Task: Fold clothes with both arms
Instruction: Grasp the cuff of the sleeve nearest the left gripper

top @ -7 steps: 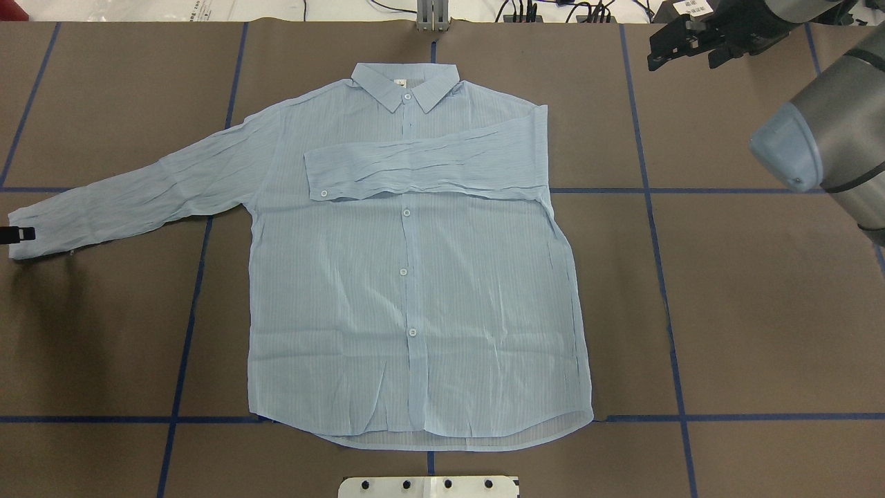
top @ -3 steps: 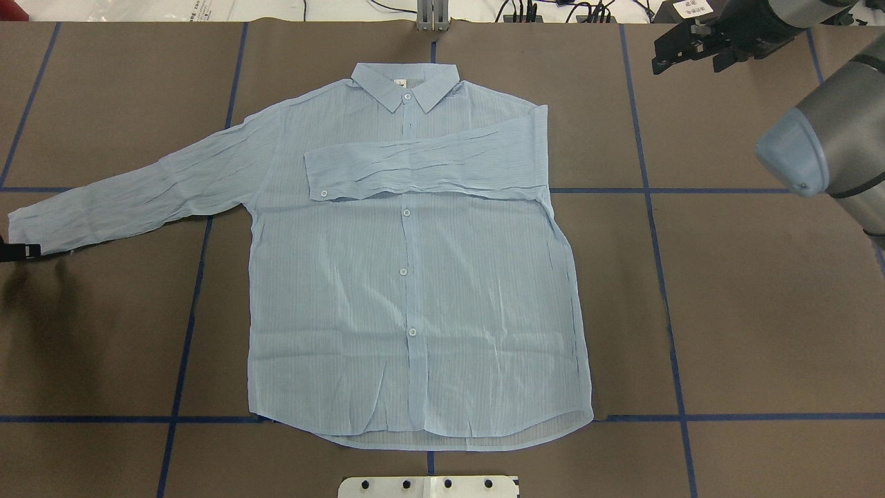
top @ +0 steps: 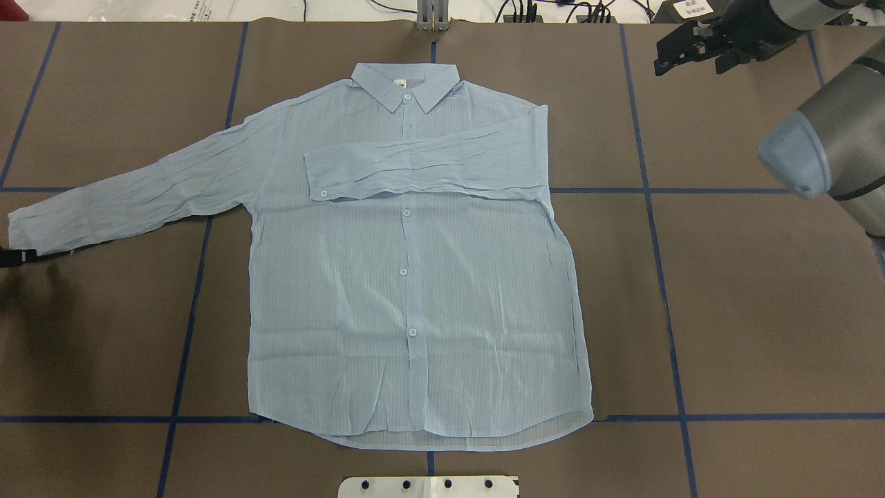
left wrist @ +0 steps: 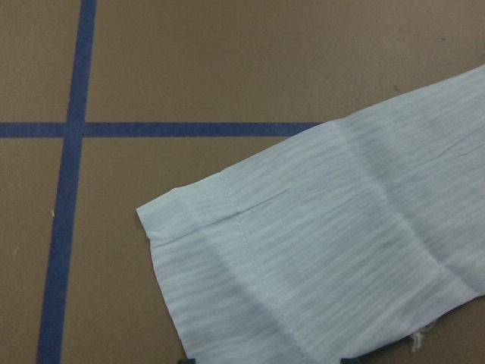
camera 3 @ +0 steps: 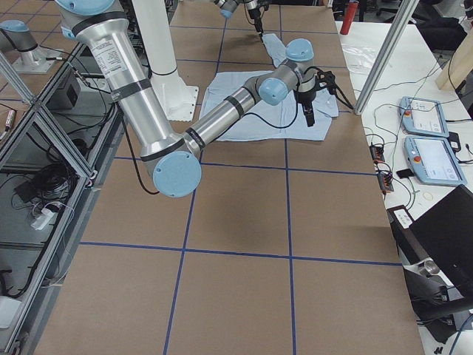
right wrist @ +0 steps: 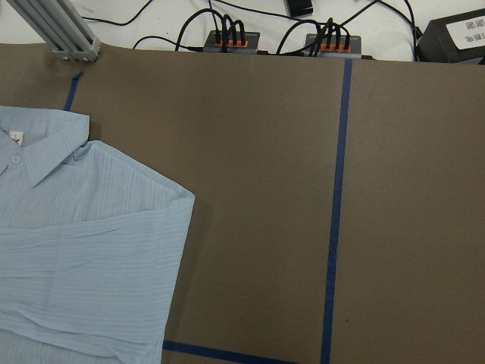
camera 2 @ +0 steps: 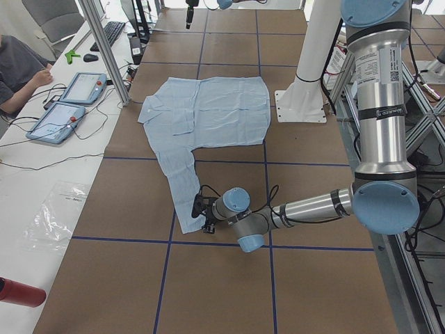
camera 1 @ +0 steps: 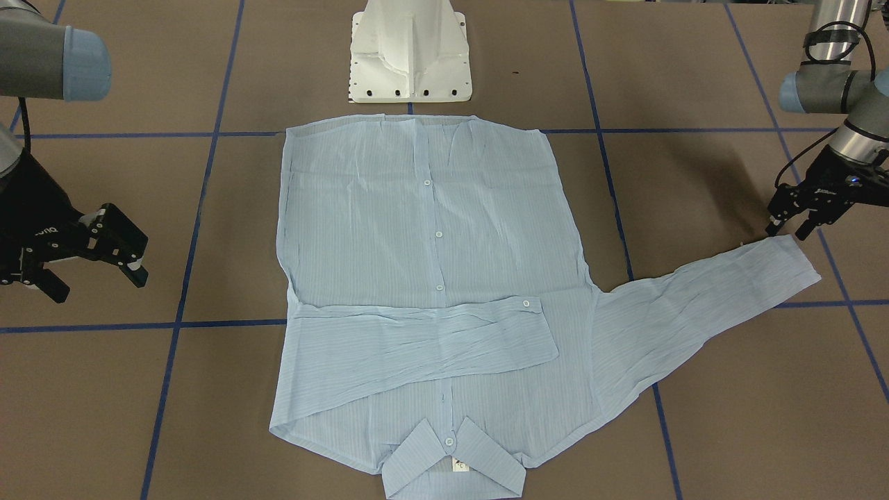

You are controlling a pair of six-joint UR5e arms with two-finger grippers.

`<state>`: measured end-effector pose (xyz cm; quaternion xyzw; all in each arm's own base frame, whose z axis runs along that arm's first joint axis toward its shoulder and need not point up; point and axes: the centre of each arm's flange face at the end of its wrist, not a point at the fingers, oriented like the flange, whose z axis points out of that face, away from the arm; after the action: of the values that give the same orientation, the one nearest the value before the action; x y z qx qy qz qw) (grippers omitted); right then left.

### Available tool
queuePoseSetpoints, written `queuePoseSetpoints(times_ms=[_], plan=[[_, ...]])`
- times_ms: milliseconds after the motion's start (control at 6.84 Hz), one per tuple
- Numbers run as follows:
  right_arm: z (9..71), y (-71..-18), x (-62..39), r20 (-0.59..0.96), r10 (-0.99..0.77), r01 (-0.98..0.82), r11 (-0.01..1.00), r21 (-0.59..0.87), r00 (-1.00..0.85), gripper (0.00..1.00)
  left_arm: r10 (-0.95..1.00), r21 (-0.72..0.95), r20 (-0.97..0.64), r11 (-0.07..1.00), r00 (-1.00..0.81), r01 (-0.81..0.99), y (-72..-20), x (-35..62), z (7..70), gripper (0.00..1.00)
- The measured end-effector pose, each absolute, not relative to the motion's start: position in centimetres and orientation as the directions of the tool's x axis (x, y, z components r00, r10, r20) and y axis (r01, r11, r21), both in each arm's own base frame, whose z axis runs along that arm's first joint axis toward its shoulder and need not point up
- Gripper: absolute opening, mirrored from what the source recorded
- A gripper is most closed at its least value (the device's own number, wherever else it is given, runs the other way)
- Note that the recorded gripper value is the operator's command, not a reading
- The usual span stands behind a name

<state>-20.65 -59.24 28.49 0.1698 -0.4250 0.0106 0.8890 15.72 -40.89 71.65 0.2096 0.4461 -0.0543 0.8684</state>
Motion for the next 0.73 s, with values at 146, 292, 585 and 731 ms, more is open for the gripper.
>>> queuePoseSetpoints(times_ms=[146, 292, 585, 731], plan=[[28.55, -59.23, -20.65, 0.759, -0.126, -0.162, 0.942, 0.293, 0.639, 1.00, 0.093, 0.316, -0.797, 0.906, 0.597, 0.282, -40.88, 15.72, 71.65, 0.38], [28.69, -59.23, -20.64, 0.758, -0.126, -0.161, 0.943, 0.293, 0.640, 1.00, 0.092, 0.317, -0.796, 0.905, 0.598, 0.283, -40.90, 15.71, 71.65, 0.30], [29.02, -59.18, -20.62, 0.756, -0.127, -0.157, 0.943, 0.292, 0.643, 1.00, 0.090, 0.322, -0.794, 0.902, 0.602, 0.289, -41.01, 15.67, 71.64, 0.27], [29.10, -59.17, -20.62, 0.755, -0.126, -0.157, 0.944, 0.291, 0.643, 1.00, 0.089, 0.324, -0.792, 0.900, 0.604, 0.292, -41.05, 15.62, 71.67, 0.12]])
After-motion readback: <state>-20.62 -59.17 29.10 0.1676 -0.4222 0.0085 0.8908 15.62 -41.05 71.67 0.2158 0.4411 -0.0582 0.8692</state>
